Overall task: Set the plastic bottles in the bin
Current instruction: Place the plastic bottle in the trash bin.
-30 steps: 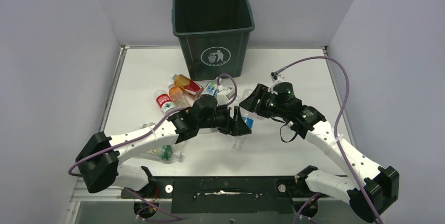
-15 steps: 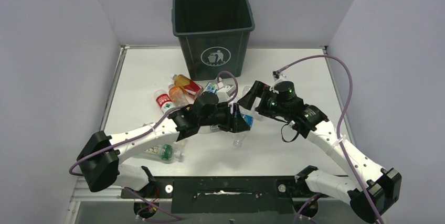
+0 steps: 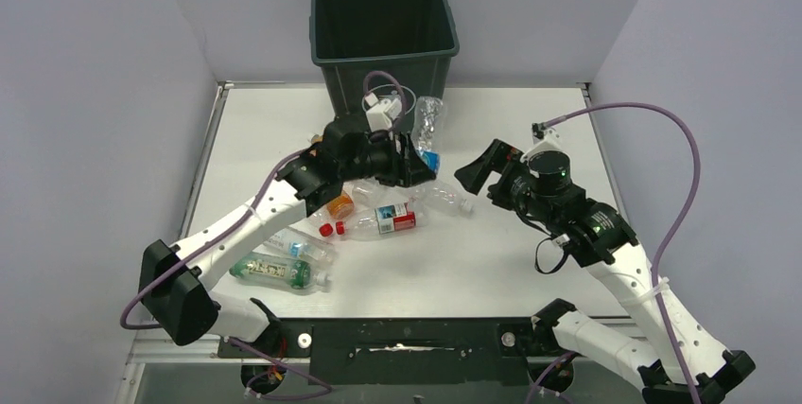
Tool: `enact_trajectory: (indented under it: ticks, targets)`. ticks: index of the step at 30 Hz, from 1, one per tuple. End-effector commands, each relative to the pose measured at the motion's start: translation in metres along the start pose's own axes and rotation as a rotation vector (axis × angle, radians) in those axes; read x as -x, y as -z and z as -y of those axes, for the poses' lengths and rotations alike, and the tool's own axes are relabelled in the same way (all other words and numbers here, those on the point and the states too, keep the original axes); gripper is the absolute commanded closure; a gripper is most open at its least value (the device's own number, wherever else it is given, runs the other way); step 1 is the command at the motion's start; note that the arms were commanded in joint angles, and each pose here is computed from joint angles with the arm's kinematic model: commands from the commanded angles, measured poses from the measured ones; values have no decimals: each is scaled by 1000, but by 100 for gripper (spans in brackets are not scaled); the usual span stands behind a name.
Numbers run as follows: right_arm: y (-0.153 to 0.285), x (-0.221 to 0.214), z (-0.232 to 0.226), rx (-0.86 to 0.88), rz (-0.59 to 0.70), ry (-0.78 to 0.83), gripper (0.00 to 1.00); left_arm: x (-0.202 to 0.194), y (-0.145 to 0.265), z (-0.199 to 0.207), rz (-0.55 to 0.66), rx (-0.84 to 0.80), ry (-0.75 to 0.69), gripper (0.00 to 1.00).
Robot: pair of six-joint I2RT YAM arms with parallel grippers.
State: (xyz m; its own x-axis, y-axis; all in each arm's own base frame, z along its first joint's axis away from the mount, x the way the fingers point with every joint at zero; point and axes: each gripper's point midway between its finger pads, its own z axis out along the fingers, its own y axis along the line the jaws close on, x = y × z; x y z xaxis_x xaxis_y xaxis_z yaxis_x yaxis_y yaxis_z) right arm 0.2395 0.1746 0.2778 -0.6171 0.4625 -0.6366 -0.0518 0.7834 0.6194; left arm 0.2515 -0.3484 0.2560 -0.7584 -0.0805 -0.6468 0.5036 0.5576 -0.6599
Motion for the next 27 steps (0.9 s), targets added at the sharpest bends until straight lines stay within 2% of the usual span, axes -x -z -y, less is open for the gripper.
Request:
enact_trajectory:
  ticks: [1, 8, 13, 22, 27]
  targets:
    - [14, 17, 6, -28, 78, -3, 2, 63, 22, 28, 100, -70, -99, 56]
    - [7, 5, 13, -40, 36, -4, 2, 143, 38, 43, 249, -112, -154, 55]
    - [2, -1, 13, -39, 1, 8, 2, 213, 54, 46, 416, -157, -151, 55]
    - [2, -13, 25, -74, -42, 26, 2, 322, 89, 24, 712, -291, -49, 55]
    - [3, -22, 32, -74, -52, 8, 2, 372, 91, 16, 818, -299, -86, 55]
